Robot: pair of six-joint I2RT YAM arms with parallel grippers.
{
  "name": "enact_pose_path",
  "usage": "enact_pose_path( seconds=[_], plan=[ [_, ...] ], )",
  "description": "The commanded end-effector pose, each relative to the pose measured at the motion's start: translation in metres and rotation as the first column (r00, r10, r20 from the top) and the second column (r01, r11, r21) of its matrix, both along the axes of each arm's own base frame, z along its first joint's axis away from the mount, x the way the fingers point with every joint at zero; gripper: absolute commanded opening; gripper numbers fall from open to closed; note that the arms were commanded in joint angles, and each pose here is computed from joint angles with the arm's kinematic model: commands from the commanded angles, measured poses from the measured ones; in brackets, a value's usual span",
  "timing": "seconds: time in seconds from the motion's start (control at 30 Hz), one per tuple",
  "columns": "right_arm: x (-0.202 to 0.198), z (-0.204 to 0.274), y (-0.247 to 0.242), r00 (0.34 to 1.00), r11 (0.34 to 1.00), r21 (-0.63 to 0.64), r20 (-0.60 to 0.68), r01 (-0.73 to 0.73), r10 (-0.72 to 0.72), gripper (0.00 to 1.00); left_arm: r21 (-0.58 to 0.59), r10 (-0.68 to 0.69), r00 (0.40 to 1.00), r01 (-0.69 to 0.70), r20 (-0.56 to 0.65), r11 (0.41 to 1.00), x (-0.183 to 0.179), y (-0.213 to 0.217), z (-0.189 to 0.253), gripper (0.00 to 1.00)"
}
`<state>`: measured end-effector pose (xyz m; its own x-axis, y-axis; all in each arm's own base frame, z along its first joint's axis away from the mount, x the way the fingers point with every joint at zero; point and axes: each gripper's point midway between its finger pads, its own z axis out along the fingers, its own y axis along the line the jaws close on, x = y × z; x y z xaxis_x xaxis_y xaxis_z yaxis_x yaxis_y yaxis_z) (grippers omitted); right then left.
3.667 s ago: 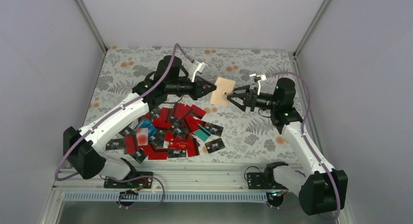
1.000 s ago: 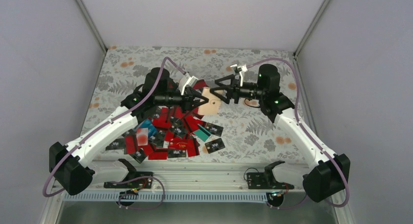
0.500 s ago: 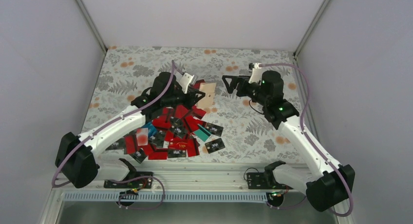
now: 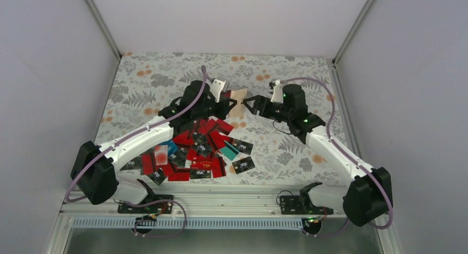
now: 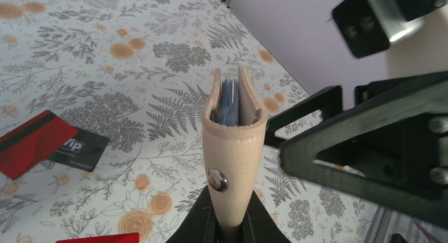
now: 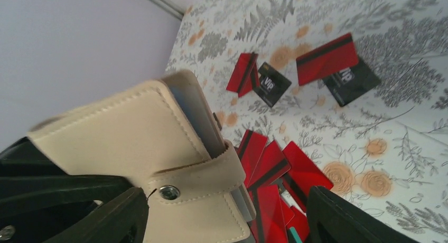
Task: Put the credit cards into the card holder
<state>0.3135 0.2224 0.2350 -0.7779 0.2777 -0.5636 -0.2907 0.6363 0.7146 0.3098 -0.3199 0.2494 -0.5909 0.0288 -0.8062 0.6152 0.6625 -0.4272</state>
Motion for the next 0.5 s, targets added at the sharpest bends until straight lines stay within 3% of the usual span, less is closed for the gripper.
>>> enact_pose_path(
  seconds=[0.0,0.27,0.47],
  plan=[
    [-0.003,0.002,0.018,0.998,0.997,0.043,-0.012,-0.066,0.067,0.74,-0.033,0.012,0.999,-0.011,0.037,0.999,0.006,-0.011,0.017,0.02],
    [-0.004,-0.002,0.033,0.992,0.992,0.045,-0.023,-0.12,0.121,0.64,-0.019,0.003,0.999,-0.002,0.04,1.0,0.006,-0.019,0.016,0.02],
    [0.009,-0.015,0.021,0.999,0.999,-0.034,-0.029,-0.034,0.033,0.6,-0.014,-0.011,0.999,0.012,0.047,1.0,0.004,-0.021,0.019,0.02]
  ],
)
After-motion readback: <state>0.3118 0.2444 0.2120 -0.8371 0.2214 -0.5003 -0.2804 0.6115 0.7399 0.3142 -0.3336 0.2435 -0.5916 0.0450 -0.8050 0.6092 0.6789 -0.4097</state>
